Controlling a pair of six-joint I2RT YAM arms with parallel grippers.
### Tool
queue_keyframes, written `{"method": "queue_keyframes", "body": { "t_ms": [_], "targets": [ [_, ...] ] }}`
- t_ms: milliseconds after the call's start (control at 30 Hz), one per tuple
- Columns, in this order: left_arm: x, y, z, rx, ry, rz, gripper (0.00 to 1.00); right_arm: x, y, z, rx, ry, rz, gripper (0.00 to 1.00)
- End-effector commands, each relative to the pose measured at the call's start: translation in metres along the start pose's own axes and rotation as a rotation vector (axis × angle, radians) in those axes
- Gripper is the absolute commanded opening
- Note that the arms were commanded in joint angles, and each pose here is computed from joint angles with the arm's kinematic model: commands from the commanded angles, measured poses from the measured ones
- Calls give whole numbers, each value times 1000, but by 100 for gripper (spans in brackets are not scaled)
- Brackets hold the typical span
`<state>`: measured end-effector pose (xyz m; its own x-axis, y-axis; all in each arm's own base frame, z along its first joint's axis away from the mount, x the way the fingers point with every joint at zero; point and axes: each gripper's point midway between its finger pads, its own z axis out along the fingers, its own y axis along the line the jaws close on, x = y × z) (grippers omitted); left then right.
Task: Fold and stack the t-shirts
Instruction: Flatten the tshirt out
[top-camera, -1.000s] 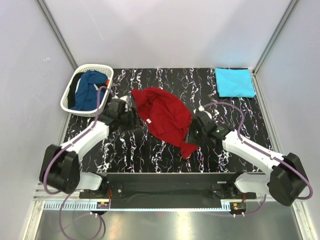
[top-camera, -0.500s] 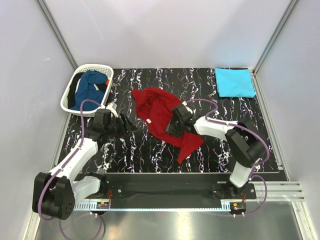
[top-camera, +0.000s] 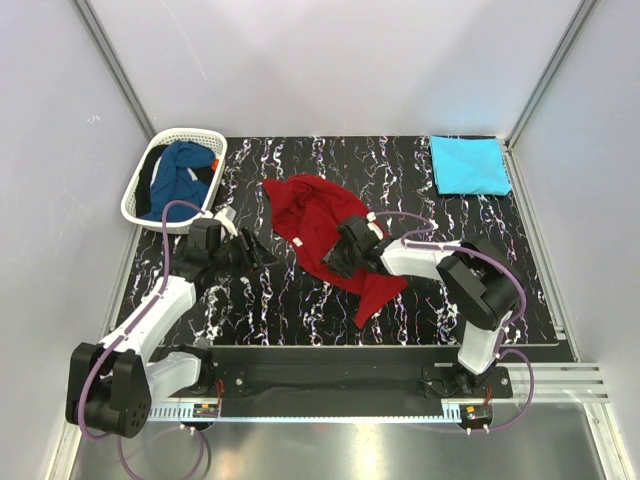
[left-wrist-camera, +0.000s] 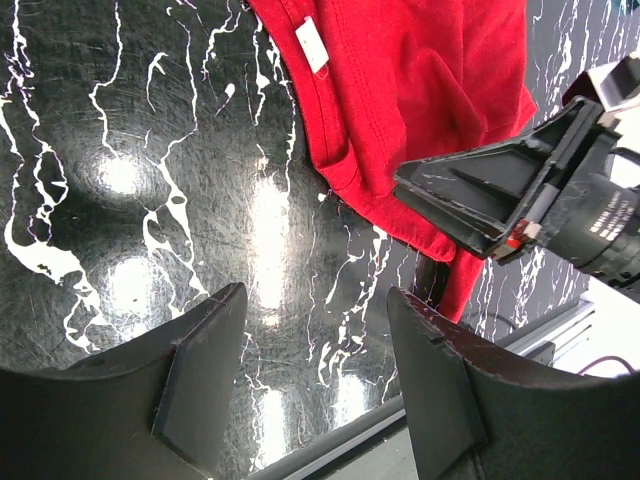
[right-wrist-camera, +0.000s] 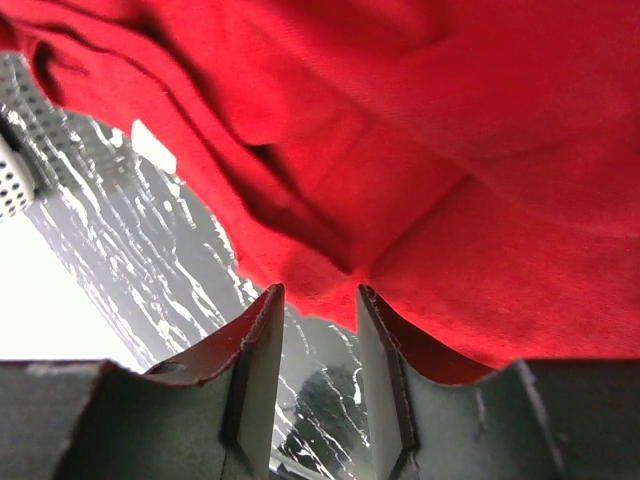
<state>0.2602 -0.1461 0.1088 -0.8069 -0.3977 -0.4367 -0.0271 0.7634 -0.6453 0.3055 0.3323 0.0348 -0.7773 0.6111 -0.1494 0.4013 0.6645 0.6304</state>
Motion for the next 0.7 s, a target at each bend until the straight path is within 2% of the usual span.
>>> {"method": "queue_keyframes", "body": {
  "t_ms": [0, 167, 400, 567, 600, 667],
  "targets": [
    [-11, -13, -2, 59, -29, 38, 63, -7, 6, 1, -19, -51, 54, 43],
    [-11, -13, -1, 57, -29, 36, 63, -7, 2, 3, -8, -62, 63, 42],
    [-9, -11, -1, 54, -29, 36, 64, -7, 9, 10, -45, -58, 66, 35],
    [-10, -10, 0, 52, -32, 36, 63, -9, 10, 11, -51, -72, 56, 20],
    [-10, -10, 0, 52, -34, 35, 64, -10, 11, 10, -53, -77, 54, 13],
    [-10, -9, 0, 51, -33, 37, 64, -15, 13, 6, -62, -100, 27, 6]
  ]
}}
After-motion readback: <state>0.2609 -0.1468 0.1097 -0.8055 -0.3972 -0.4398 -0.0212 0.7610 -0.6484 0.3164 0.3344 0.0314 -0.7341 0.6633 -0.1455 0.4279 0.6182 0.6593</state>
